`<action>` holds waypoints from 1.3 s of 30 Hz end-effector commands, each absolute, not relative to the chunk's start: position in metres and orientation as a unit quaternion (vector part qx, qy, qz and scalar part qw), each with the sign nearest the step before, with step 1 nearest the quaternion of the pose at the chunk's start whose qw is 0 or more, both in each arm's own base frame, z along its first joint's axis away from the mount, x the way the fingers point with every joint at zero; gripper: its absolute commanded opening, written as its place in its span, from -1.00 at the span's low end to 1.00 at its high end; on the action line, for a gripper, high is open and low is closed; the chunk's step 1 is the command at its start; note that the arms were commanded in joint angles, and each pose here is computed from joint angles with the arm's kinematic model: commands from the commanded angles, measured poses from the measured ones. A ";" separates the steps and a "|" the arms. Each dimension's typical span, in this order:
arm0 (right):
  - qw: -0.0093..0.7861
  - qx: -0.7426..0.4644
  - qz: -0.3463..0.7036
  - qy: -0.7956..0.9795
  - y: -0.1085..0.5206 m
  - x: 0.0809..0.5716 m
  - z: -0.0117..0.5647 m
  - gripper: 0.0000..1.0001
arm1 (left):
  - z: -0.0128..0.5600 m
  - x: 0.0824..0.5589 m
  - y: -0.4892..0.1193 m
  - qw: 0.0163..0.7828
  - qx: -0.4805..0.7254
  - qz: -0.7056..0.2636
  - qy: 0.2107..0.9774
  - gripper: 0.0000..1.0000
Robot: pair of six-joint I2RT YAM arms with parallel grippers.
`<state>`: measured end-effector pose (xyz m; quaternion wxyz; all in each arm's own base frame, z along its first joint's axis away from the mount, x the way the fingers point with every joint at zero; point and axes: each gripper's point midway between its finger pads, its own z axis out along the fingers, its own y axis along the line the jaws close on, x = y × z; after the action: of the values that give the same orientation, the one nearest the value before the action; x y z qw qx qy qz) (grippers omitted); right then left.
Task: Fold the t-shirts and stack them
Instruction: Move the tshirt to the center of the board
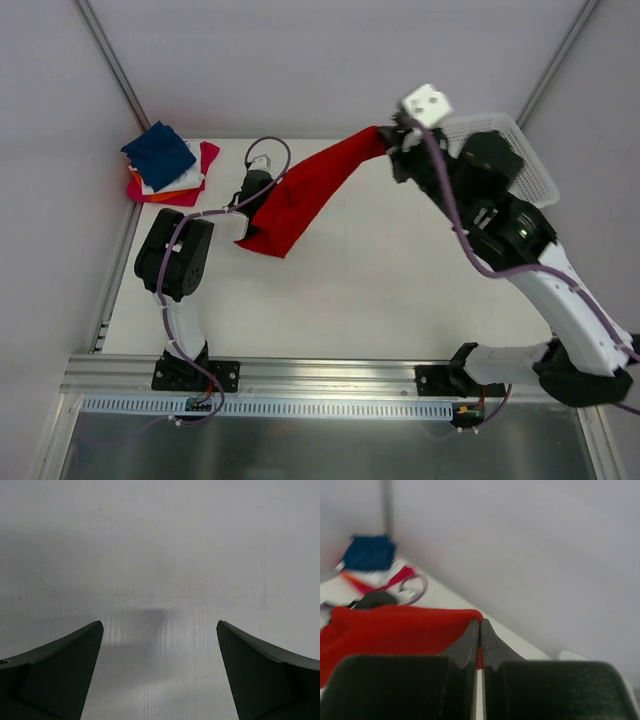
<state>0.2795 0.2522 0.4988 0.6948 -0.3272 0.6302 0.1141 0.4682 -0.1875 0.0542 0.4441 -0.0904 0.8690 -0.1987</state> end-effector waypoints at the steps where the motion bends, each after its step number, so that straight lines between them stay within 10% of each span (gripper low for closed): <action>1: 0.879 -0.017 0.112 0.463 0.093 0.231 0.641 -0.99 | 0.062 0.474 -0.187 0.453 -0.093 -0.208 0.862 0.98; 24: 0.738 -0.180 0.169 0.628 0.206 0.318 0.589 -0.99 | 0.062 0.474 -0.187 0.452 -0.093 -0.208 0.862 0.98; 25: 0.737 -0.178 0.171 0.629 0.206 0.318 0.590 -0.93 | 0.062 0.475 -0.186 0.453 -0.094 -0.208 0.862 0.98; 28: 0.746 -0.172 0.172 0.620 0.202 0.315 0.591 0.93 | 0.063 0.475 -0.188 0.452 -0.092 -0.209 0.862 0.98; 39: 0.762 -0.149 0.160 0.609 0.184 0.308 0.593 0.99 | 0.062 0.474 -0.188 0.451 -0.092 -0.209 0.863 0.98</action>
<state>0.3097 0.1897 0.5769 0.7436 -0.1688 0.6284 0.1535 0.4673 -0.1814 0.0463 0.4352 -0.0955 0.8745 -0.1916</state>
